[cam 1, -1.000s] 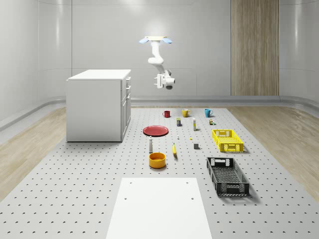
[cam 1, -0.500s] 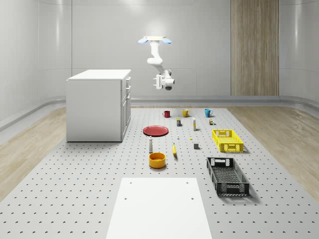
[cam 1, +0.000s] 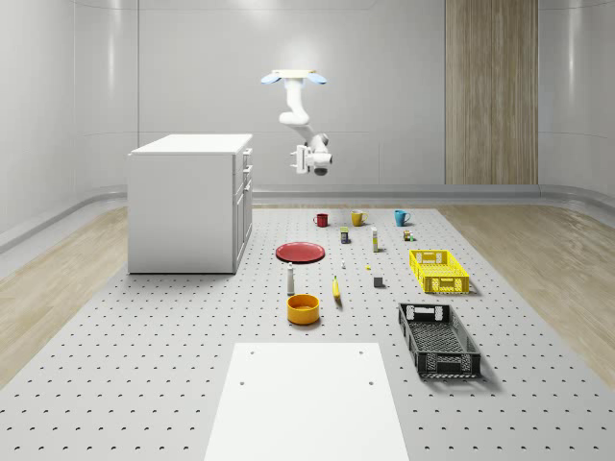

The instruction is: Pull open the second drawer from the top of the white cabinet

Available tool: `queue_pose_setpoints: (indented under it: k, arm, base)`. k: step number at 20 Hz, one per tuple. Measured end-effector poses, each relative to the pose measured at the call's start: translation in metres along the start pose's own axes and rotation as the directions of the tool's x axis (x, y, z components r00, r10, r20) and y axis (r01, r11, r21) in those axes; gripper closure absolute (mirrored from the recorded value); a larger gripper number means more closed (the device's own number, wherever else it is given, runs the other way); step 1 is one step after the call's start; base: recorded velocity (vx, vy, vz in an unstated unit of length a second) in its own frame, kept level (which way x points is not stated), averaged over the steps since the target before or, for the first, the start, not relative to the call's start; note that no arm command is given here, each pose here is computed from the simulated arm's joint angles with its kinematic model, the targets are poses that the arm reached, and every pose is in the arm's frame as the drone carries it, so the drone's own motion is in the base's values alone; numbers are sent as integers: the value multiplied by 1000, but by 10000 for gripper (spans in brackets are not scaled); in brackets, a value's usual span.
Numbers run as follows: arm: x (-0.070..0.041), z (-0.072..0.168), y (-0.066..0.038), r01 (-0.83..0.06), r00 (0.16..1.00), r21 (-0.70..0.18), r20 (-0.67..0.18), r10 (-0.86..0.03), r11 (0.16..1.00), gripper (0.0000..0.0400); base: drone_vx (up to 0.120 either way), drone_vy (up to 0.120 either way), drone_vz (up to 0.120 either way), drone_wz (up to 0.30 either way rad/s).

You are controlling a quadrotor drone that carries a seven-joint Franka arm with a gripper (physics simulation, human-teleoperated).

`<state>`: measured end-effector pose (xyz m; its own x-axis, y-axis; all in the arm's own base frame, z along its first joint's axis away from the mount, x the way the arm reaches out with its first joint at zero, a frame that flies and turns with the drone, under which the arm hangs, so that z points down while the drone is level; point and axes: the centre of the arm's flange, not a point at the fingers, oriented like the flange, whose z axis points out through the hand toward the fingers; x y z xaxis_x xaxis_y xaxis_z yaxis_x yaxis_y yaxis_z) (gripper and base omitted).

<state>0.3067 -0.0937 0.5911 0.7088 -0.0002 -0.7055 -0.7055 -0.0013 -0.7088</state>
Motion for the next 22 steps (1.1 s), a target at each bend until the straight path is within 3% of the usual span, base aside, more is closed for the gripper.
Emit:
queue_pose_setpoints:
  k: [22]
  arm:
    - [0,0,0,0,1000,0,0,0,1000,100]
  base:
    - [120,0,0,0]
